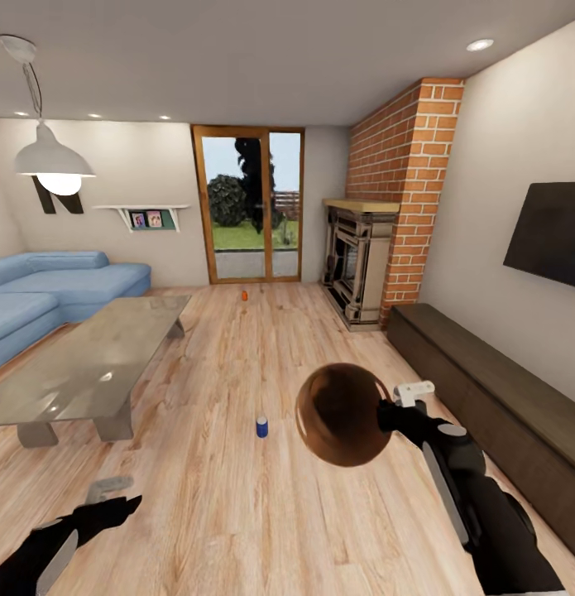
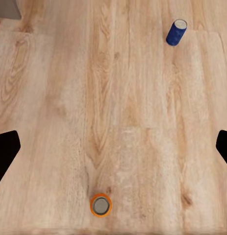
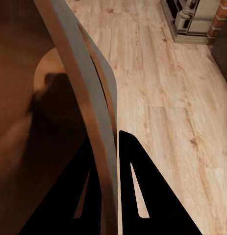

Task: Put the three can of soda from the living room inside the tash can in the kitchen.

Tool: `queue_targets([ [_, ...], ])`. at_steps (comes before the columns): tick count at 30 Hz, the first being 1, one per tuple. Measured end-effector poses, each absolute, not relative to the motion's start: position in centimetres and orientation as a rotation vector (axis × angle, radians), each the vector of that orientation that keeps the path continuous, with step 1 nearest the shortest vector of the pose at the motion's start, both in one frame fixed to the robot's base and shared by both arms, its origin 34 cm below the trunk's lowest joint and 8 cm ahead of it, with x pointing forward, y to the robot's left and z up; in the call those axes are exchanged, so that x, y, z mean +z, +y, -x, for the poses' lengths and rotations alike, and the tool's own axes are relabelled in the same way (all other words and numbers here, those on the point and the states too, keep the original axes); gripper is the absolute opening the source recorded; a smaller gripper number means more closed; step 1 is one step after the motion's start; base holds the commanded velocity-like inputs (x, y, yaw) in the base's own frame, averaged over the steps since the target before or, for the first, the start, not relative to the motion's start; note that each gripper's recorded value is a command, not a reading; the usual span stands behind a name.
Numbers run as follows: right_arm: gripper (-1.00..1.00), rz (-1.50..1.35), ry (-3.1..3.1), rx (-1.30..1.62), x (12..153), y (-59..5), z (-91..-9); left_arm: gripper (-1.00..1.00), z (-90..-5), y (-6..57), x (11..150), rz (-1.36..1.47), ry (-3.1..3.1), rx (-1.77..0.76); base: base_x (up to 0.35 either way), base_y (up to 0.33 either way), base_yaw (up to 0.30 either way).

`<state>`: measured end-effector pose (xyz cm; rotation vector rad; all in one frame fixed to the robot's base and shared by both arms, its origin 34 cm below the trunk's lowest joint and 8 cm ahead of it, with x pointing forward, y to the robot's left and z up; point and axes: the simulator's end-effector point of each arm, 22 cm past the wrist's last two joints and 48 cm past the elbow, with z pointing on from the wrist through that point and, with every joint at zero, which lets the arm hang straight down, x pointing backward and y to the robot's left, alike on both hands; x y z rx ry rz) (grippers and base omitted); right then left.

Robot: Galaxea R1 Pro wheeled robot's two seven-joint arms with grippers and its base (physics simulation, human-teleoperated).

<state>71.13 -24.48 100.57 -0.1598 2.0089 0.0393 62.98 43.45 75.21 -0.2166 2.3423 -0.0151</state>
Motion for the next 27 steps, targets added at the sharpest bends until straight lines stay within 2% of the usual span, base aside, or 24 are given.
queue_targets([
  [16, -1.0, 0.159, 1.986, 0.035, 101.5, -24.5, -72.9, 1.0, -61.9, 43.6, 72.0, 0.25, 2.413, -0.016, 0.0, 0.0, 0.0],
  [27, -1.0, 0.127, 2.082, 0.01, 105.3, -25.6, -76.1, 1.0, -67.6, 43.5, 74.5, 0.263, 2.352, -0.028, 0.0, 0.0, 0.0],
])
